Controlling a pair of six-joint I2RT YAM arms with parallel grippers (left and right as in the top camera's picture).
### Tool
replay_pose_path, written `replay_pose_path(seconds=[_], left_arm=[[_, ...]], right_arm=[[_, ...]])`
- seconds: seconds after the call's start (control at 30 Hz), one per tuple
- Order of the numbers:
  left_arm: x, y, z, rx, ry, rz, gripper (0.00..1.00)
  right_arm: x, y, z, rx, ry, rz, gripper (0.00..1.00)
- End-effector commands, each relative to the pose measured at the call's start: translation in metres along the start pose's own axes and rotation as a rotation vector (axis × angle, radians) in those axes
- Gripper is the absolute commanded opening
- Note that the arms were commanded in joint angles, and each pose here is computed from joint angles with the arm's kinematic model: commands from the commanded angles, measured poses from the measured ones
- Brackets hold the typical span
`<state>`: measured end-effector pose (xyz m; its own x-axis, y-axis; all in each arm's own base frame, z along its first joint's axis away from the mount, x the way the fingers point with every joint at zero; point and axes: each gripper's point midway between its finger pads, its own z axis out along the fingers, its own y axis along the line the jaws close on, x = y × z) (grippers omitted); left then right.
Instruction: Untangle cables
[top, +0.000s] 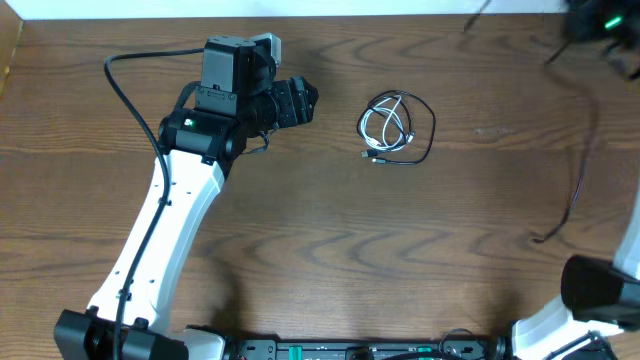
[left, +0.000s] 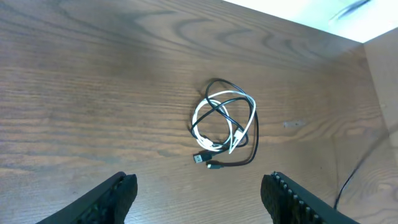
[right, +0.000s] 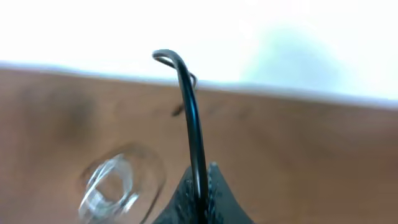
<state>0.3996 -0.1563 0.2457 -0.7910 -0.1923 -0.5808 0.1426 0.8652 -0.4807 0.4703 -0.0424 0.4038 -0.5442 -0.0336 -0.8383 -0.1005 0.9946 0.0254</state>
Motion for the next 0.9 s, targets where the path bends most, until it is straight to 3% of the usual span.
replay_pose_path(seconds=[0.0, 0.33, 0.57, 0.87], left_arm=[[-0.007, -0.003, -0.007, -0.003, -0.028, 0.006, 0.69], [-0.008, -0.003, -0.007, -0.002, -0.032, 0.007, 0.69], [-0.01, -0.001, -0.007, -0.016, -0.041, 0.007, 0.69], [-0.014, 0.009, -0.002, -0.067, -0.062, 0.008, 0.69]], right_arm=[[-0.017, -0.068, 0.001, 0.197, -0.037, 0.059, 0.01], [-0.051, -0.202, 0.001, 0.431, -0.259, 0.102, 0.01], [-0.009, -0.26, 0.037, 0.482, -0.188, 0.156, 0.01], [0.072, -0.318, 0.14, 0.556, -0.091, 0.322, 0.01]])
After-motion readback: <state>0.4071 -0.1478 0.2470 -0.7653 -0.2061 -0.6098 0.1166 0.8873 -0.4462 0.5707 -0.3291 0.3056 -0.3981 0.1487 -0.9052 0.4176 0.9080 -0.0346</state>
